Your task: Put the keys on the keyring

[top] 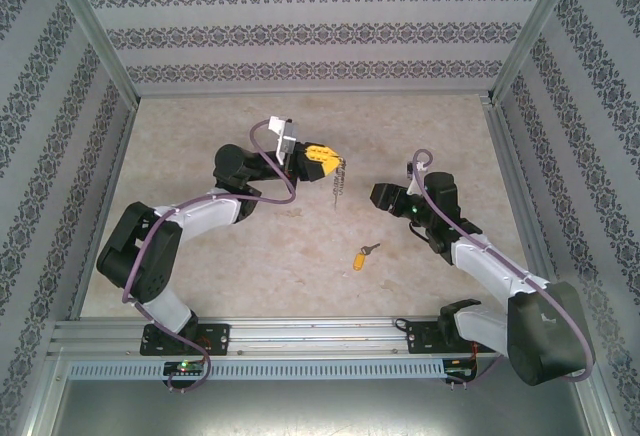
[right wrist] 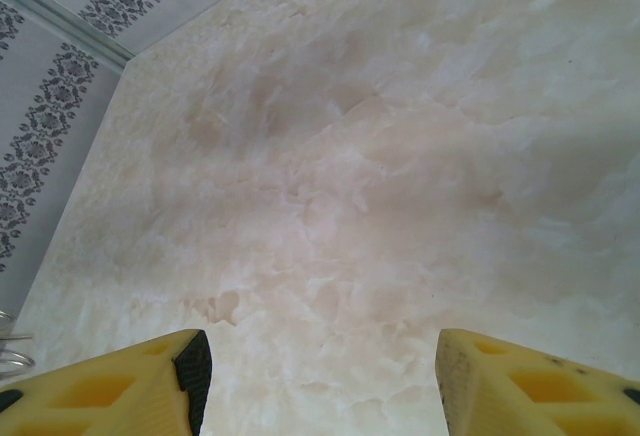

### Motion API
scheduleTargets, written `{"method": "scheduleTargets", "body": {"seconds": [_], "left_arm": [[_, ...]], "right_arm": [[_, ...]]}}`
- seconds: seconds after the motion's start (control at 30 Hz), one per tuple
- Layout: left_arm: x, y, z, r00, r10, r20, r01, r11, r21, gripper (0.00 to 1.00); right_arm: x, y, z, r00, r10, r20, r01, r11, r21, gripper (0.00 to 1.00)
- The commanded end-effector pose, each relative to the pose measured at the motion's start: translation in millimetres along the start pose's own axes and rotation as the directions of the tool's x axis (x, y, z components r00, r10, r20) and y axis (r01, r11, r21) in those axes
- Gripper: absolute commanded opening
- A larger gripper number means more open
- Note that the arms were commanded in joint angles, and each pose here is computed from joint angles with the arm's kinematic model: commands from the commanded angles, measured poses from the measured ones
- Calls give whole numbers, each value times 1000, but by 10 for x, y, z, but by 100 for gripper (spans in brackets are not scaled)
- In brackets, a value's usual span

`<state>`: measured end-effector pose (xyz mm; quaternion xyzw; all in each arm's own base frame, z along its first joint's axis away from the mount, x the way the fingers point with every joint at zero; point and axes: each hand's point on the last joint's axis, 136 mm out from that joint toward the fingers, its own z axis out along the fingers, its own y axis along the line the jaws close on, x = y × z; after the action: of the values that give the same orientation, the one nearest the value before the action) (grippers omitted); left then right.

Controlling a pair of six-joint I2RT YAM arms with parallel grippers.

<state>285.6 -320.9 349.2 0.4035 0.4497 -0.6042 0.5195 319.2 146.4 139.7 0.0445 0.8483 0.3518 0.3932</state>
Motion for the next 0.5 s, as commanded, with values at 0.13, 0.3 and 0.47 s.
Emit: {"method": "scheduleTargets", "body": {"seconds": [0.13,0.3,0.47], "left_arm": [[-447,-243,154,996,-17,92,11,998,66,0],[-550,-246,154,991,-41,126,36,998,48,0],[-618,-213,150,985,-73,154,69,997,30,0]], "right_arm": [[-177,152,-13,998,-37,48,39,999,-29,62],[-175,158,5,998,-41,42,42,999,-32,62],[-151,150,34,999,-39,29,40,999,-32,62]]}}
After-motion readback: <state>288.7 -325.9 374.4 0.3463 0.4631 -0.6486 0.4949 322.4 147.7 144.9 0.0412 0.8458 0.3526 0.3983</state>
